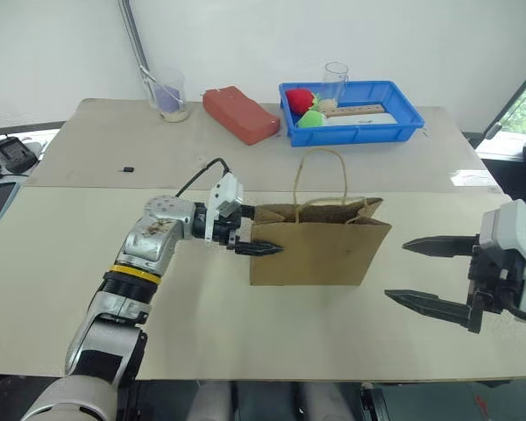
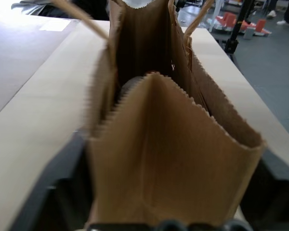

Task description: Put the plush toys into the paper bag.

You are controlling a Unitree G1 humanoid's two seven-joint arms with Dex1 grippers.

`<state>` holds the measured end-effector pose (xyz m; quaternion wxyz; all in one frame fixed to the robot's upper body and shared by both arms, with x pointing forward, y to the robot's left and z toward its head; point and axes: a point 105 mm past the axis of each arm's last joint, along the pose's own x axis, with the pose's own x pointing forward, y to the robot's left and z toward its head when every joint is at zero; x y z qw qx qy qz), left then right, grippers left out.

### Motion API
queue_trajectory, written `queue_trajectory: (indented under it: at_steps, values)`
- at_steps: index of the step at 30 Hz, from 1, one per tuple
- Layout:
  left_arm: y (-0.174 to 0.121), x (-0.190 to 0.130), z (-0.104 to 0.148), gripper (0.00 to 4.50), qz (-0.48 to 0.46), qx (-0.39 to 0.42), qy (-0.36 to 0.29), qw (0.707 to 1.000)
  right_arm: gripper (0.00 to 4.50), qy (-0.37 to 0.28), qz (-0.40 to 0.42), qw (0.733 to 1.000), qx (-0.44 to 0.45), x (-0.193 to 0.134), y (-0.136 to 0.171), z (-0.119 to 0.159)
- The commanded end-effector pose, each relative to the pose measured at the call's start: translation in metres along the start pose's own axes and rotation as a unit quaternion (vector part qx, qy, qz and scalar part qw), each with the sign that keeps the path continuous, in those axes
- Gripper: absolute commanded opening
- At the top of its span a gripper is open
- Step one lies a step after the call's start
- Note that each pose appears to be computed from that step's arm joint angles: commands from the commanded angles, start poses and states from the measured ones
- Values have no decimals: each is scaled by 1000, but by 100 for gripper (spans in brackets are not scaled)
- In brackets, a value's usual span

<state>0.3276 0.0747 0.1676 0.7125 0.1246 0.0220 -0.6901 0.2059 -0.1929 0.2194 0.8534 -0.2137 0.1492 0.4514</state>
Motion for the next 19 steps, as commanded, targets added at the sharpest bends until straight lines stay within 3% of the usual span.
queue_trajectory:
  at_steps: [1,7,10,19]
  values:
    - [-2,-27,10,446,41,31,18,999,450,-2,-22,999,-28,-5,-14,7]
    - [-9,-76,23,446,158,45,42,985,450,20,7,998,-54,-15,-32,7]
    - [-23,-104,23,446,214,55,98,970,450,31,15,996,-79,-24,-48,13]
    - [-38,-117,30,446,230,47,111,966,450,48,17,992,-116,-32,-74,16]
